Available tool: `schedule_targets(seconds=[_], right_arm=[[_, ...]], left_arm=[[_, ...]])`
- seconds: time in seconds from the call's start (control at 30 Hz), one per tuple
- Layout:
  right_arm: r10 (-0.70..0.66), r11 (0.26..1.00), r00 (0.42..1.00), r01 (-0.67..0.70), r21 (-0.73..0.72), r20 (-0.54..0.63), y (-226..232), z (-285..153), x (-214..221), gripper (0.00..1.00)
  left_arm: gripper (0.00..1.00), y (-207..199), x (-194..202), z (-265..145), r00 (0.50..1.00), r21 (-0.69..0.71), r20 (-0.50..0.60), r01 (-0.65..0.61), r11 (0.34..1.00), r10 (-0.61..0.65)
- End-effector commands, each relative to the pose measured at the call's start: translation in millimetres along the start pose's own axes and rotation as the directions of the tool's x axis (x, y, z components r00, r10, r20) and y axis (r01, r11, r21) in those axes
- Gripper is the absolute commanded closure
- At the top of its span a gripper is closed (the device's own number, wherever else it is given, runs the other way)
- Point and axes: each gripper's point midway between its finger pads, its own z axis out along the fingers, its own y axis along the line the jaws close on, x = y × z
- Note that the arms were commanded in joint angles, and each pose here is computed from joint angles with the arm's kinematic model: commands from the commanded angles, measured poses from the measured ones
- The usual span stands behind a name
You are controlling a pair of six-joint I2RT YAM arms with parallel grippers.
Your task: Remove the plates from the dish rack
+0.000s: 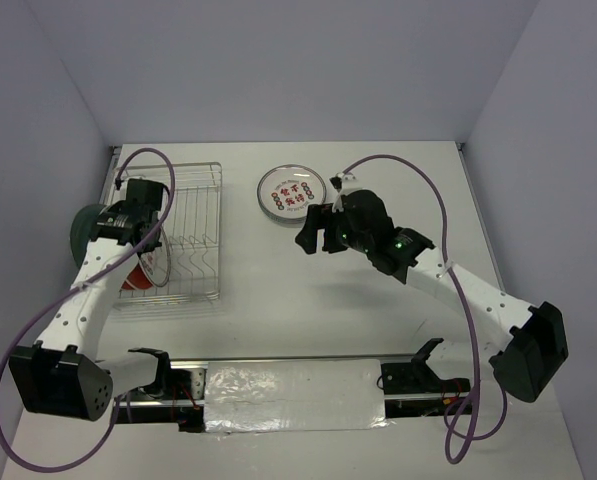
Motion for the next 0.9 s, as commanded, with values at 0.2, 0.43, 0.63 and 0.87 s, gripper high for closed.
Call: schedule_targets(seconds=[0.2,0.43,0.63,0.87], right_arm=[[0.014,0.999,0.998,-0.012,-0.051,0.054,16,-12,-10,0.14],[0.019,0.997,0.999,-0.015,-0.072,0.05,24,-14,-10,0.14],[0.016,0.962,0.996,0.008,-0.274,0.087,60,-24,-17,0.14],[0.064,0.841,0.963,0.09,-0.534,0.262,105,-51,-41,0.09]], left_arm=[[1.0,-12,-37,-33,0.992,0.064,0.114,0.04,0.997,-0.047],[1.0,-5,-71,-77,0.982,0.018,0.185,-0.045,0.999,0.041],[1.0,0,-100,-137,0.965,0.156,0.261,-0.01,0.988,-0.032],[1.0,-73,-81,-212,0.929,0.753,0.284,-0.062,0.655,-0.238]])
